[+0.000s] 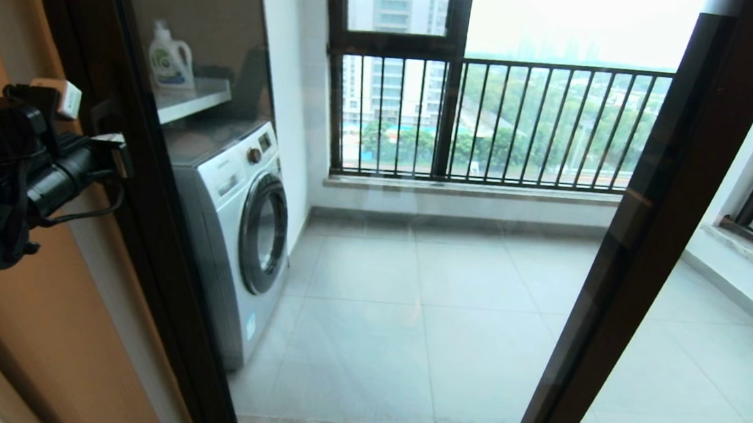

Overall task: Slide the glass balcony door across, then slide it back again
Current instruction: Close the slid door

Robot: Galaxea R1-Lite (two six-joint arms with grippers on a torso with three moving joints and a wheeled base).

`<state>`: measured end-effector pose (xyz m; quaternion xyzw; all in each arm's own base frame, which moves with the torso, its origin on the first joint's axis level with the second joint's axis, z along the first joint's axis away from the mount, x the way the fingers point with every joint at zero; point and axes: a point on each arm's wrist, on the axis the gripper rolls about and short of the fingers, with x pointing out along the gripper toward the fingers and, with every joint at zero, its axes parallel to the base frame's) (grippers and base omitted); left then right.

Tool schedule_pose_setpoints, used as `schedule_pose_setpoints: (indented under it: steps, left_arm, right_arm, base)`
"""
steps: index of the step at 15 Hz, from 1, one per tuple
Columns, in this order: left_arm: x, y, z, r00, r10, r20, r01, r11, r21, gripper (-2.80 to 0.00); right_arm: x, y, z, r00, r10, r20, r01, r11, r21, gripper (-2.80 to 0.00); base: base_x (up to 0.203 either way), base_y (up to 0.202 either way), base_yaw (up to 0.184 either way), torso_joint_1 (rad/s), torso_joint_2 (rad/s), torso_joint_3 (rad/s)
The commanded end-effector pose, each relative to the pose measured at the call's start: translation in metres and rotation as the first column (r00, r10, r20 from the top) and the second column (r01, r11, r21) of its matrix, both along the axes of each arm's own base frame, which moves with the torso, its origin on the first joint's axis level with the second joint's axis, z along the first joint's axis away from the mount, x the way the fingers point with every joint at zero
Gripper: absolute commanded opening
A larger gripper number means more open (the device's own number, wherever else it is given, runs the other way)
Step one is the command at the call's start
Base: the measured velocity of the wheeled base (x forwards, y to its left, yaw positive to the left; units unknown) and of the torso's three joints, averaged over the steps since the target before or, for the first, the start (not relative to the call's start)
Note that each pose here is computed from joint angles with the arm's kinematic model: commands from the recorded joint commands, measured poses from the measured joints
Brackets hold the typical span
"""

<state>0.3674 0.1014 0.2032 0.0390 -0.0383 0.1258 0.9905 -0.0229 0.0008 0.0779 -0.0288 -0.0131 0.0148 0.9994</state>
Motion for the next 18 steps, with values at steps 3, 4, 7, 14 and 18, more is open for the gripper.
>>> schedule_pose_setpoints:
  steps: [3, 4, 7, 14, 18]
  left_arm:
    - [-0.001, 0.002, 0.001, 1.0, 0.011, 0.01, -0.011, 1.0, 0.001, -2.8]
    - [-0.002, 0.0, 0.005, 1.0, 0.006, 0.018, -0.006, 1.0, 0.004, -2.8]
    - [-0.004, -0.013, 0.013, 0.999, -0.025, 0.037, 0.025, 1.0, 0.007, -2.8]
    - [-0.021, -0.052, 0.032, 0.989, -0.122, 0.077, 0.122, 0.993, 0.01, -2.8]
    - [-0.05, -0.047, 0.029, 0.985, -0.162, 0.052, 0.162, 0.987, -0.004, -2.8]
  right_arm:
    - [0.001, 0.0, -0.003, 1.0, 0.0, -0.013, 0.0, 1.0, -0.001, -2.8]
    - [0.001, 0.0, -0.003, 1.0, 0.002, -0.012, -0.002, 1.0, -0.001, -2.8]
    - [0.001, 0.0, -0.003, 1.0, 0.0, -0.013, 0.0, 1.0, -0.001, -2.8]
    - [0.001, 0.0, -0.003, 1.0, 0.0, -0.011, 0.0, 1.0, -0.001, -2.8]
    - [0.001, 0.0, -0.003, 1.0, 0.0, -0.013, 0.0, 1.0, -0.001, -2.8]
  base:
    - [0.0, 0.0, 0.0, 0.0, 0.0, 0.0]
    - [0.0, 0.0, 0.0, 0.0, 0.0, 0.0]
    - [0.0, 0.0, 0.0, 0.0, 0.0, 0.0]
    - [0.0, 0.0, 0.0, 0.0, 0.0, 0.0]
    - [0.0, 0.0, 0.0, 0.0, 0.0, 0.0]
